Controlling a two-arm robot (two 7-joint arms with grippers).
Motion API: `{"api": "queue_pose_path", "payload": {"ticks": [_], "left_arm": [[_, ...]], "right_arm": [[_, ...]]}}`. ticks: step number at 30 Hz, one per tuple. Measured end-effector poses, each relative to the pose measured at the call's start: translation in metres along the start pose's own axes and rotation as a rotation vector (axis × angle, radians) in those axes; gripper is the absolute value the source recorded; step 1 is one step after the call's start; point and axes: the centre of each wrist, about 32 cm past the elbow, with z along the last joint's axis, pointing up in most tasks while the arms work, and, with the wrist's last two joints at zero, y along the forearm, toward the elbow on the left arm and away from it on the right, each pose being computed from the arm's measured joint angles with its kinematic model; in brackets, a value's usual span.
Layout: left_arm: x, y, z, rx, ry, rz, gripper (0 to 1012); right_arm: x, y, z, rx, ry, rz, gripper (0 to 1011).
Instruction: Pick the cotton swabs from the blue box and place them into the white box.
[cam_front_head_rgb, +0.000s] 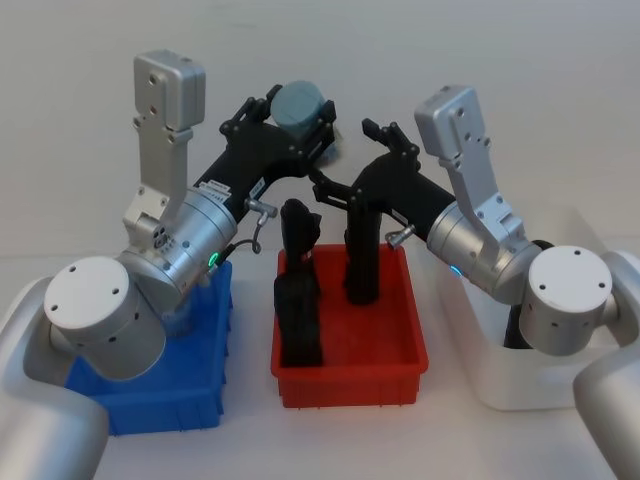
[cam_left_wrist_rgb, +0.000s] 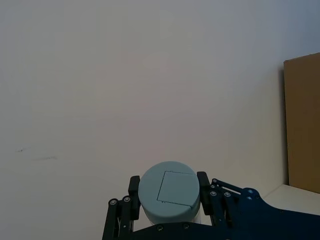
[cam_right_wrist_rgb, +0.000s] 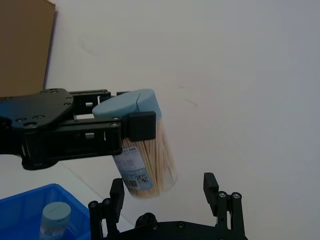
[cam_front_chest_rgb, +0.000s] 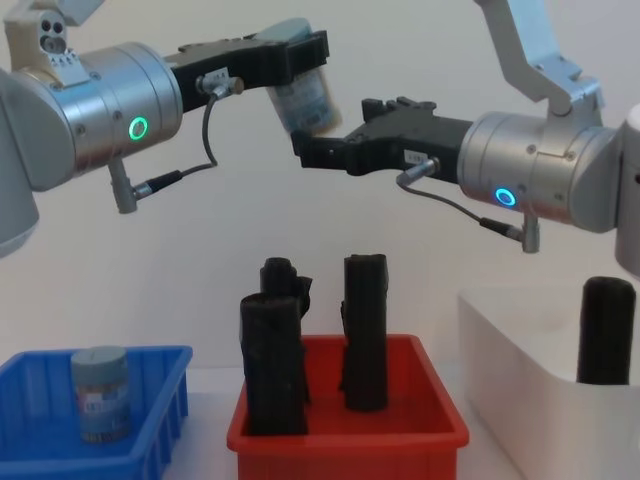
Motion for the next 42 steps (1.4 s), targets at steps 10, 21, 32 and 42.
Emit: {"api": "queue_pose_path", "payload": {"ticks": [10,21,32,42], "left_arm": [[-0.0007,-0.0018,-0.0014,0.012,0.005,-0.025,689],[-0.0022,-0.004,-0.0018,0.019,0.005,-0.04,689],[-0.0035,-0.0048,-0.0022,0.024,0.002,-0.044,689],[-0.0039,-0.0049,-0.0017,0.026,-0.001,-0.039,689]], "right_arm": [[0.002,0.002,0.006,-0.005,-0.034,0.029,1002],[0.008,0.006,0.01,-0.022,-0.116,0.062,1002],[0.009,0.013,0.013,-0.025,-0.198,0.082,1002],[0.009,0.015,0.014,-0.025,-0.232,0.087,846]]}}
